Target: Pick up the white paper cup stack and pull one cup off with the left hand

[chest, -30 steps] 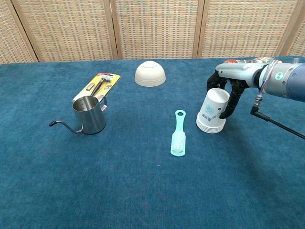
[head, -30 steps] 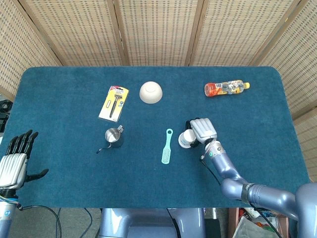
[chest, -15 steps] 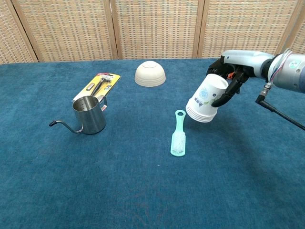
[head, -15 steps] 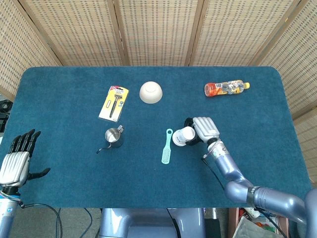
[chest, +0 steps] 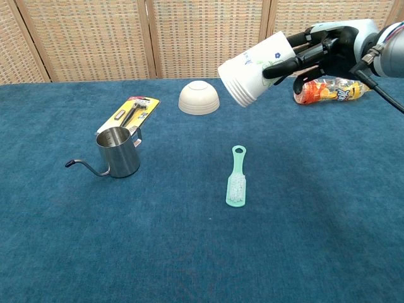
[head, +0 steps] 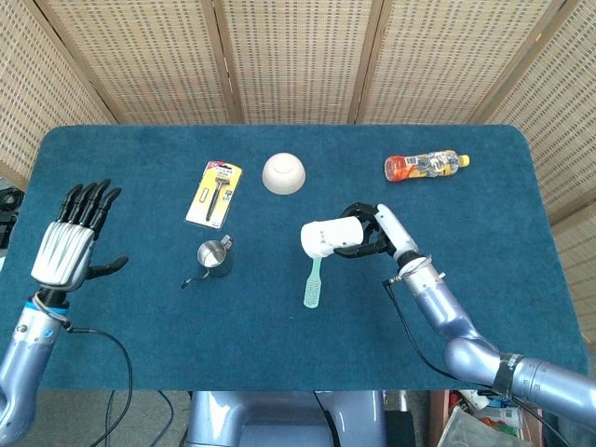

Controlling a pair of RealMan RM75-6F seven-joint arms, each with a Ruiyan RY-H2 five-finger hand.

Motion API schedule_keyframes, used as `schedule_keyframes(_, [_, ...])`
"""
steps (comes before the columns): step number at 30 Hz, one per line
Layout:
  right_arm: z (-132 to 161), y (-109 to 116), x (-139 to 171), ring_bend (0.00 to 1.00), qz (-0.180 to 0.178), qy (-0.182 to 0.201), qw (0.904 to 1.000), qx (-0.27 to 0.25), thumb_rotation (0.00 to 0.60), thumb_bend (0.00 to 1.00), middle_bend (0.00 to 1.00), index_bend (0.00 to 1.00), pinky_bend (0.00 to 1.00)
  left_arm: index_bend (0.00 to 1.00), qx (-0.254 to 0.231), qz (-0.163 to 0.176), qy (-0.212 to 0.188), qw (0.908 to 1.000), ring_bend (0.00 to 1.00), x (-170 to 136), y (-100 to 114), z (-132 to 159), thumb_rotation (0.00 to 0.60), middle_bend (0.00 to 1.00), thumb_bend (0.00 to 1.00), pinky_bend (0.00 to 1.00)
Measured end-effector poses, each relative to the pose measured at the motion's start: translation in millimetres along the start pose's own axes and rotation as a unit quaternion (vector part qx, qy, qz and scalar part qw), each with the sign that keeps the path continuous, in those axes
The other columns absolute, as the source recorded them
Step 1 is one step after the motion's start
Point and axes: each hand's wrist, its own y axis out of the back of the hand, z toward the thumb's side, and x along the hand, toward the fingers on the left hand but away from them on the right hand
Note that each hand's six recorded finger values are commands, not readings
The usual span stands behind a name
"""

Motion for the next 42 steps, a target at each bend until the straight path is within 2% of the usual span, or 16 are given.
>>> schedule_keyframes(3, [7.2,-7.9,-0.2,0.46,0.019,-0.005,0.9990,-0.041,0.600,0.35,0.60,0.60,0.66,0.23,-0.001,0.026,-0.039,0.9989,0.00,26.9,-0.3,19.7,0.600,0.00,0.20,0.03])
schedule_keyframes(7, [20.3,-19.9,-0.8,0.46,0.044,-0.005,0.9970,-0.064,0.600,0.35,0.60,0.60,0.66,0.32,-0.009,0.049,-0.084,0.9953,0.00,55.0,-4.6,50.1,0.600,0.00,0.22,0.03])
schedule_keyframes(12, [28.8,-27.4,-2.4,0.46,0.051,-0.004,0.9960,-0.073,0.600,0.35,0.60,0.60,0.66,0.35,-0.027,0.057,-0.126,0.9900,0.00,78.0,-14.9,91.9,0.600,0.00,0.23,0.03])
schedule_keyframes(18, [33.5,-32.2,-5.8,0.46,0.052,-0.012,0.9941,-0.095,0.600,0.35,0.60,0.60,0.67,0.38,-0.049,0.068,-0.155,0.9843,0.00,92.0,-28.8,133.4,0.600,0.00,0.23,0.03])
schedule_keyframes(31, [33.1,-33.6,-19.3,0.46,0.049,-0.028,0.9912,-0.119,0.600,0.35,0.60,0.60,0.66,0.49,-0.098,0.094,-0.180,0.9743,0.00,95.4,-52.5,193.7,0.600,0.00,0.24,0.03])
schedule_keyframes(42, [31.9,-28.0,-20.7,0.46,0.051,-0.030,0.9904,-0.125,0.600,0.35,0.60,0.60,0.67,0.53,-0.097,0.116,-0.176,0.9727,0.00,100.8,-59.2,211.4,0.600,0.00,0.28,0.04])
